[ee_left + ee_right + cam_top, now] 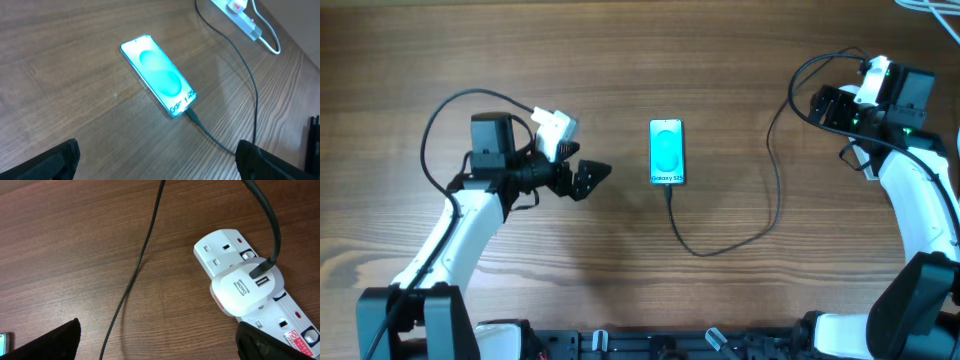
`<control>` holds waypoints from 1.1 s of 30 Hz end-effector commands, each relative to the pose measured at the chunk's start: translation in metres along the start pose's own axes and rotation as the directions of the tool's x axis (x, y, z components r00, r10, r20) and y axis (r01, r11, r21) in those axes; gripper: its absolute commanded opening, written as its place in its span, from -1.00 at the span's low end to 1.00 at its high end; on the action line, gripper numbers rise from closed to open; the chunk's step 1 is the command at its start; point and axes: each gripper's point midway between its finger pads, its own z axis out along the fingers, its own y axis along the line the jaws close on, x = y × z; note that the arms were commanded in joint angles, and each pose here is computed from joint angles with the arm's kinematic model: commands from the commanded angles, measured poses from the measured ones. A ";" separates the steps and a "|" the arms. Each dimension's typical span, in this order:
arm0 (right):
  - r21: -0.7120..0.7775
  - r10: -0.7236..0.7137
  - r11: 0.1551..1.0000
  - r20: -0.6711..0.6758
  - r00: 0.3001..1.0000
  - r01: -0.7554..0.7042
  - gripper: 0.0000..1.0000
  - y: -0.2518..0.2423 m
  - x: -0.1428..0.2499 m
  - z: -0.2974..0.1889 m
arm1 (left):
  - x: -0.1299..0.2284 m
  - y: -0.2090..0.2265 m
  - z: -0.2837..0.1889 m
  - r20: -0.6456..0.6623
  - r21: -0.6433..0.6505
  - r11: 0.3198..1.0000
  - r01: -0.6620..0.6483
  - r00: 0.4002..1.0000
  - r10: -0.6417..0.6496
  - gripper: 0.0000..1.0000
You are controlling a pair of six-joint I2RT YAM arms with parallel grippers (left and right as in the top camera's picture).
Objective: Plug charger to phone and switch on socket
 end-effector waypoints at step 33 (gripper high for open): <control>-0.017 -0.008 1.000 -0.005 1.000 0.007 0.99 0.003 0.001 0.002 | -0.001 0.046 -0.003 0.393 -0.321 0.903 0.287 0.908 -0.149 1.00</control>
